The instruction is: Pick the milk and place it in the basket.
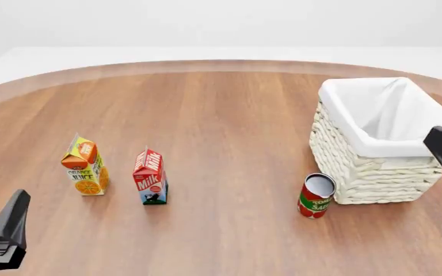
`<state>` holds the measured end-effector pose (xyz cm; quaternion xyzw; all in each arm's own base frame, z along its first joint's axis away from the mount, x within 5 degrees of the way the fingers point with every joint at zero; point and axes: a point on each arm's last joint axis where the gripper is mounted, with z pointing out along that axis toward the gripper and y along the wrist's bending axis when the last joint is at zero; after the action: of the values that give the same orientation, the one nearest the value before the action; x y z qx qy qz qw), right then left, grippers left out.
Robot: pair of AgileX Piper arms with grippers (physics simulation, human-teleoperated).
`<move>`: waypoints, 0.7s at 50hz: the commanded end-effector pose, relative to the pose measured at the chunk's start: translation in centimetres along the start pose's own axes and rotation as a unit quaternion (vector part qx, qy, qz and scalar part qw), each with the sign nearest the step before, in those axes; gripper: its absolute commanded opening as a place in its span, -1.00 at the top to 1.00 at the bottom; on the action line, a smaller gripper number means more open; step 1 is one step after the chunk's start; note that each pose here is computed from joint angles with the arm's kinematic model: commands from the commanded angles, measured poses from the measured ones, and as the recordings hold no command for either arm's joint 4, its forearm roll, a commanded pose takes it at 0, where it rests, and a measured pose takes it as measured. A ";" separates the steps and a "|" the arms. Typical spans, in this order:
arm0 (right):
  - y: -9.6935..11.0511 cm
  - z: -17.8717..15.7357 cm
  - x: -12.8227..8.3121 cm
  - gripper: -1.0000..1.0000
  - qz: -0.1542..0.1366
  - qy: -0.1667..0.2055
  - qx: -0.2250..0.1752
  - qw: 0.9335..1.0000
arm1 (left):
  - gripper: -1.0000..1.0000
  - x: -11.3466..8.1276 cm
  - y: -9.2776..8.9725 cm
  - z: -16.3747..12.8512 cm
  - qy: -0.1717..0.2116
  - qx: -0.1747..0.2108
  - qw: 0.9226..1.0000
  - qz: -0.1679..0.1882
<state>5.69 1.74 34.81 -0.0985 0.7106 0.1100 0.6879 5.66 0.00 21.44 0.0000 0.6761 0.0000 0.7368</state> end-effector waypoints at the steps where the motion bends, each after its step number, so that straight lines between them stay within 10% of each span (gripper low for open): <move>1: 0.6 1.4 -2.1 -1.00 -0.004 0.024 -0.036 0.999 | -1.00 0.0 0.0 0.0 0.000 0.000 1.000 0.000; 35: 4.1 8.8 -6.7 -1.00 0.022 0.144 -0.119 0.982 | -1.00 0.0 0.0 0.0 0.000 0.000 1.000 0.000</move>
<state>11.74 6.43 40.50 -0.1580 0.7758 0.1807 0.5835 5.66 0.00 21.44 0.0000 0.6761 0.0000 0.7368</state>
